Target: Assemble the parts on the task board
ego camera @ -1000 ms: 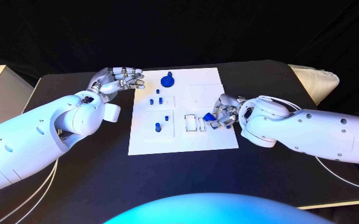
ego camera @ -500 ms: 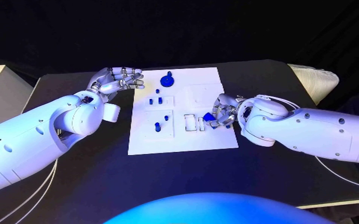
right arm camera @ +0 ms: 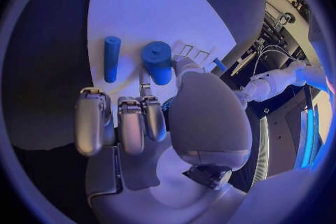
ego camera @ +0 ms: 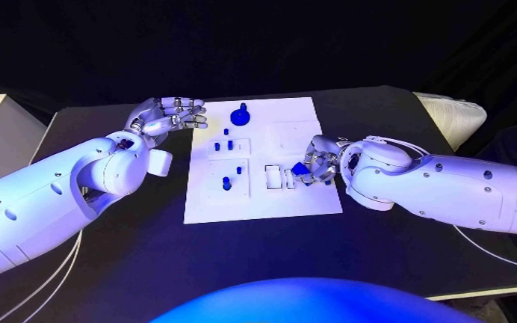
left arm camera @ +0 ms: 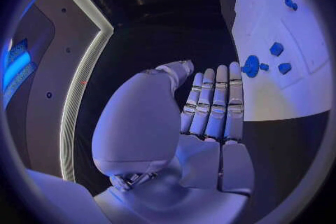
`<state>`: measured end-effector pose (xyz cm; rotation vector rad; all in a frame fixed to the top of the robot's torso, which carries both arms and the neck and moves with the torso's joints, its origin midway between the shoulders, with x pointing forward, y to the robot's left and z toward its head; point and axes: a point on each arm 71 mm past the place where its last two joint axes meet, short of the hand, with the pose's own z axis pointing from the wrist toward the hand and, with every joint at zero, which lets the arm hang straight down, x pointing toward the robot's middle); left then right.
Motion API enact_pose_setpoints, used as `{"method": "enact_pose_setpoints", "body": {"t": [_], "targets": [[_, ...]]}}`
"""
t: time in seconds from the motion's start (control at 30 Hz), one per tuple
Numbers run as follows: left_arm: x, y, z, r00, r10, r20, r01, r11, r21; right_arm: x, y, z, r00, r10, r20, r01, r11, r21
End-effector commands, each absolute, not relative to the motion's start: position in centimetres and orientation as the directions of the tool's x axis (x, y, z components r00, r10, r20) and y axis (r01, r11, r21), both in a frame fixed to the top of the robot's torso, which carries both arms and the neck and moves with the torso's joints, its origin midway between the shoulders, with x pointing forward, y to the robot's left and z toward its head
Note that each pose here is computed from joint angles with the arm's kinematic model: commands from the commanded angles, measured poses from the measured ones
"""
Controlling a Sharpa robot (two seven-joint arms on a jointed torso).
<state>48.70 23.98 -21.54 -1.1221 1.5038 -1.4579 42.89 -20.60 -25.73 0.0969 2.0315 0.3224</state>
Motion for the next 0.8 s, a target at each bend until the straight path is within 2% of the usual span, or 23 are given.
{"method": "enact_pose_setpoints", "body": {"t": [0.03,0.53,0.8], "targets": [[48.7,23.8,-21.5,-0.349,-0.935,0.07,-0.09,-0.041,-0.995,42.2,-20.8,-26.6,-0.508,0.219,-0.833,-0.041,0.96,0.277],[48.7,23.8,-21.6,-0.349,-0.935,0.07,-0.091,-0.041,-0.995,42.5,-20.5,-22.9,-0.481,0.405,-0.778,0.043,0.897,0.44],[48.6,23.8,-21.5,-0.351,-0.934,0.071,-0.091,-0.041,-0.995,42.7,-19.3,-22.5,-0.503,0.436,-0.746,0.055,0.878,0.476]]}}
